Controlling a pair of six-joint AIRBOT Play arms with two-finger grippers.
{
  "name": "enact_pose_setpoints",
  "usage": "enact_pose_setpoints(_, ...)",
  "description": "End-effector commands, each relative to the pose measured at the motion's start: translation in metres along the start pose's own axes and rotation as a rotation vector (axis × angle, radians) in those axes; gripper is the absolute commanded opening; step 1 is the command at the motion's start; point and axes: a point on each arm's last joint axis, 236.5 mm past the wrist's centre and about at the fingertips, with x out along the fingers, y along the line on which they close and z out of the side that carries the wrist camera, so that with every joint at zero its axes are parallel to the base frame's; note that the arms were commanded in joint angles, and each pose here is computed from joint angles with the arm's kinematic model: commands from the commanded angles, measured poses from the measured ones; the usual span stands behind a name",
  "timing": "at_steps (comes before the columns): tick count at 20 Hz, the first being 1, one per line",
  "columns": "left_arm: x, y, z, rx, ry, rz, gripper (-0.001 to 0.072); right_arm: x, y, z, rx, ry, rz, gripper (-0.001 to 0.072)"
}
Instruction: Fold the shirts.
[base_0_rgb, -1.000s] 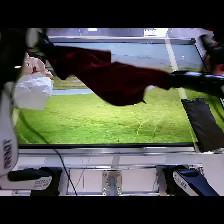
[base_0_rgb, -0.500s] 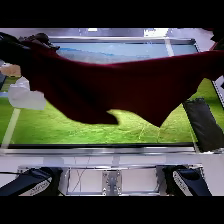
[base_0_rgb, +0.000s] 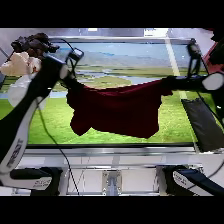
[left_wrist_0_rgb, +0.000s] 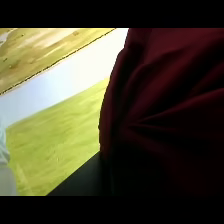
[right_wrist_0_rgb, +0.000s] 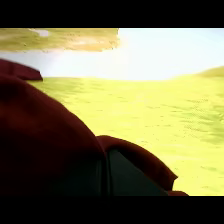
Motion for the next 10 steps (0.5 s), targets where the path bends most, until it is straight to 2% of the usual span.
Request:
enact_pose_setpoints(1,0.085,0.007,0.009,-0.016,-0.018,0.089,0.0015,0.083,-0.033,-0.018,0.09,0.029,-0.03,0.0026)
enact_pose_setpoints(4,0.081,0.028,0.06,-0.118,-0.241,0.095,0.0035,0.095,-0.049,0.017,0.123,-0.132,-0.07,0.0026)
enact_pose_setpoints(5,0.069,0.041,0.082,-0.166,-0.322,0.097,0.022,0.092,-0.054,0.035,0.133,-0.209,-0.084,0.0027)
enact_pose_setpoints(6,0.053,0.057,0.103,-0.225,-0.401,0.099,0.0544,0.088,-0.057,0.049,0.148,-0.274,-0.093,0.0028)
enact_pose_setpoints(7,0.036,0.073,0.119,-0.279,-0.456,0.103,0.0706,0.084,-0.061,0.061,0.155,-0.329,-0.105,0.0031)
enact_pose_setpoints(8,0.017,0.091,0.129,-0.321,-0.488,0.119,0.0704,0.081,-0.063,0.068,0.164,-0.362,-0.11,0.0054)
enact_pose_setpoints(9,0.002,0.106,0.133,-0.35,-0.498,0.136,0.0704,0.079,-0.064,0.071,0.178,-0.375,-0.107,0.0227)
enact_pose_setpoints(10,-0.012,0.12,0.133,-0.367,-0.49,0.158,0.0702,0.079,-0.062,0.07,0.19,-0.369,-0.099,0.0456)
